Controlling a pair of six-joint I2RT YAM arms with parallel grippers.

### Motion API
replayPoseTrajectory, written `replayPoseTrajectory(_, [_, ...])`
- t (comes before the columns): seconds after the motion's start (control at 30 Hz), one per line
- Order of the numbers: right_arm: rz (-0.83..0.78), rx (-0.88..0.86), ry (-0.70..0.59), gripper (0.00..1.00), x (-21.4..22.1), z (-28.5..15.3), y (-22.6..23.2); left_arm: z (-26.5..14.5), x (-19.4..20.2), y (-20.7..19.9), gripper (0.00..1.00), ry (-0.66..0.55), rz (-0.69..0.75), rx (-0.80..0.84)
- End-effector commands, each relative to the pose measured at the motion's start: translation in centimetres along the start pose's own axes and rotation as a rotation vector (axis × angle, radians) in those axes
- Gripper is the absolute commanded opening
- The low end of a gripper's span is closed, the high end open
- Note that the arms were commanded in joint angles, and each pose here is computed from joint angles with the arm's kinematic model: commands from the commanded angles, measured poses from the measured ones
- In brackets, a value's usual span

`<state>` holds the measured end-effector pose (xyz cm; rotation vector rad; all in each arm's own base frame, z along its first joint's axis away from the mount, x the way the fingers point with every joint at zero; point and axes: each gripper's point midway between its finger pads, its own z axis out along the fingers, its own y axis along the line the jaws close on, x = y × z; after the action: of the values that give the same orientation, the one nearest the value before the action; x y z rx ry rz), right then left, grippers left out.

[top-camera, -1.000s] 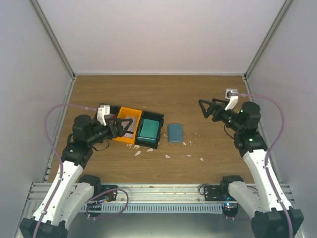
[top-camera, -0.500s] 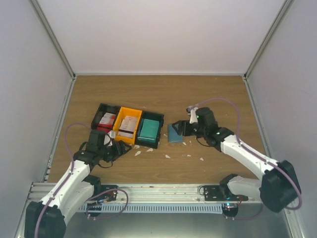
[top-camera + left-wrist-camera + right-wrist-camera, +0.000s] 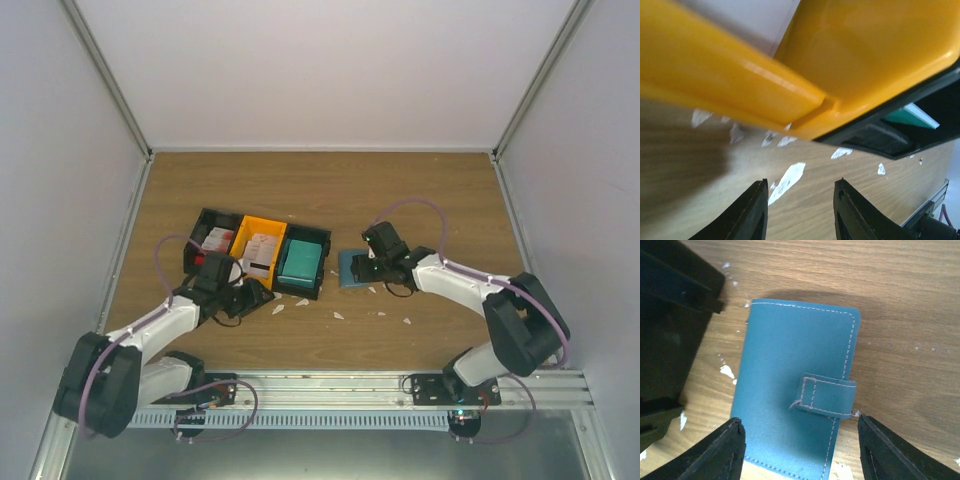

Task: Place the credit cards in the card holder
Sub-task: Move the storage box to the center of the board.

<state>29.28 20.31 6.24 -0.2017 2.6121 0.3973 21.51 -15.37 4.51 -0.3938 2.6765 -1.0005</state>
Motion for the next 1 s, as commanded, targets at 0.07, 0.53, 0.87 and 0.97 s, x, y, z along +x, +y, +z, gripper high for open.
replayPoseTrajectory(0.07, [-0.023, 0.055, 0.011, 0.55, -0.3, 1.5, -0.4, 0.7, -3.8, -3.3, 0.38, -0.095, 0.085, 0.081])
replayPoseTrajectory(0.53, [0.065, -0.010, 0.051, 0.50, 0.0, 4.2, -0.5, 3.0, -7.6, -5.7, 0.38, -0.136, 0.153, 0.118])
replayPoseTrajectory(0.87, [0.124, -0.107, 0.061, 0.49, 0.0, 4.1, -0.7, 4.6, -9.0, -7.9, 0.39, -0.119, 0.213, 0.178])
replayPoseTrajectory(0.97, [0.139, -0.114, 0.048, 0.54, -0.3, 3.8, -1.0, 4.6, -8.0, -8.6, 0.41, -0.111, 0.228, 0.190])
